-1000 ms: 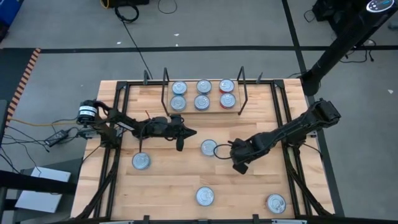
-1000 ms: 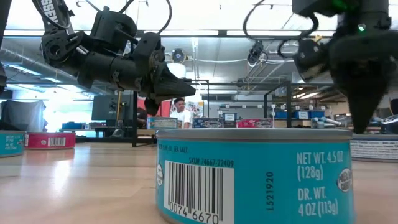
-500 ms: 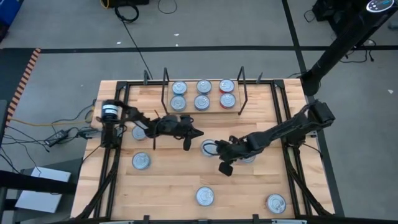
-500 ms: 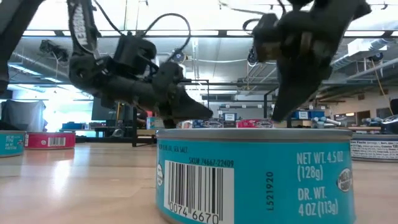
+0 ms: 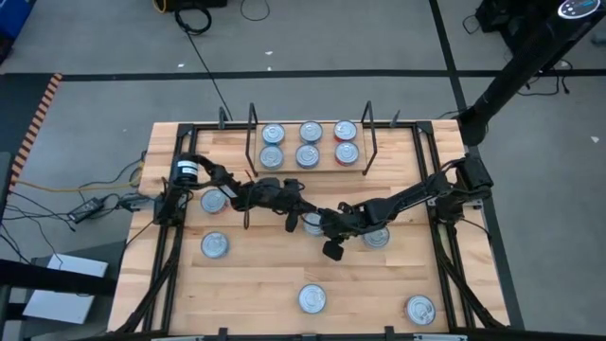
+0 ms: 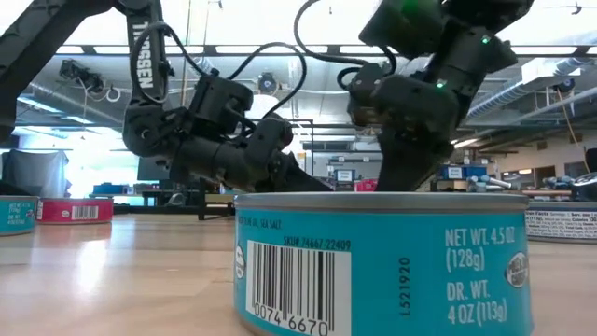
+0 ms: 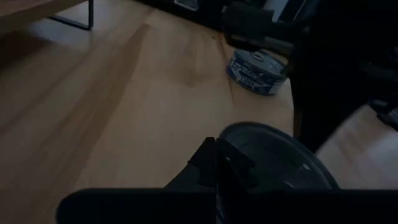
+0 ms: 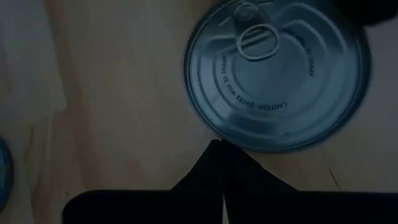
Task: Stack canned seafood by type on shelf
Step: Move the middle right blue tuna can to the center of the table
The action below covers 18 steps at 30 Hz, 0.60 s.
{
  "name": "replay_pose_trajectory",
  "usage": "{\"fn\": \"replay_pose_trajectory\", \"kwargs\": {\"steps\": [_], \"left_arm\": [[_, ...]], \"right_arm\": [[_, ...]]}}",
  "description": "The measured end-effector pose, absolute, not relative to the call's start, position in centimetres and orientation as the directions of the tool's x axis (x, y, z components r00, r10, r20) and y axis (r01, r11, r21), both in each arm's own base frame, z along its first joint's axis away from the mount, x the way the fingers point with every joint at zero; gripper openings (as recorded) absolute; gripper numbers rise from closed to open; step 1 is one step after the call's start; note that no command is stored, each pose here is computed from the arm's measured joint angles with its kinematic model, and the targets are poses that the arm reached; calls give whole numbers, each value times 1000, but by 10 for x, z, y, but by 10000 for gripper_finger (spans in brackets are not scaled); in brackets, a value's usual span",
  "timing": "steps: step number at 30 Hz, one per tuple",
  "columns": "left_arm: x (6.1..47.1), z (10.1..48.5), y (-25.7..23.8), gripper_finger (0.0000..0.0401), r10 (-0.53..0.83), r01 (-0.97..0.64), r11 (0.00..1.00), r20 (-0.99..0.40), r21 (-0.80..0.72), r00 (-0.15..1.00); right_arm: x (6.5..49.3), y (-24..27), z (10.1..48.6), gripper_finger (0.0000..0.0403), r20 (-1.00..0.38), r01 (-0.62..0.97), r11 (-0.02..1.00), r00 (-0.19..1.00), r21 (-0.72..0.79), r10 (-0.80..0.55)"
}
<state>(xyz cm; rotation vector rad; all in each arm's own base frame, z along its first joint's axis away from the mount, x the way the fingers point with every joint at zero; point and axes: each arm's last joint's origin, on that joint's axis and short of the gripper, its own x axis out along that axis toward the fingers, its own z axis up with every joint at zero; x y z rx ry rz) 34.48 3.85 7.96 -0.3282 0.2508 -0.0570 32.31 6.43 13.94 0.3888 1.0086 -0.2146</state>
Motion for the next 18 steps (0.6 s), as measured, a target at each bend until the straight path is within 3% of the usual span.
{"fn": "replay_pose_trajectory", "kwargs": {"steps": [7, 15, 18], "left_arm": [[347, 78, 39, 3, -106, 23, 957, -275, -288, 956], [349, 94, 44, 3, -79, 32, 956, -148, -293, 986], [348, 91, 49, 3, -39, -15, 956, -177, -294, 984]], "right_arm": [[327, 60, 138, 3, -845, 375, 892, 534, 252, 14], [328, 63, 139, 3, -832, 366, 892, 555, 266, 20], [329, 64, 139, 3, -829, 363, 892, 558, 270, 24]]}}
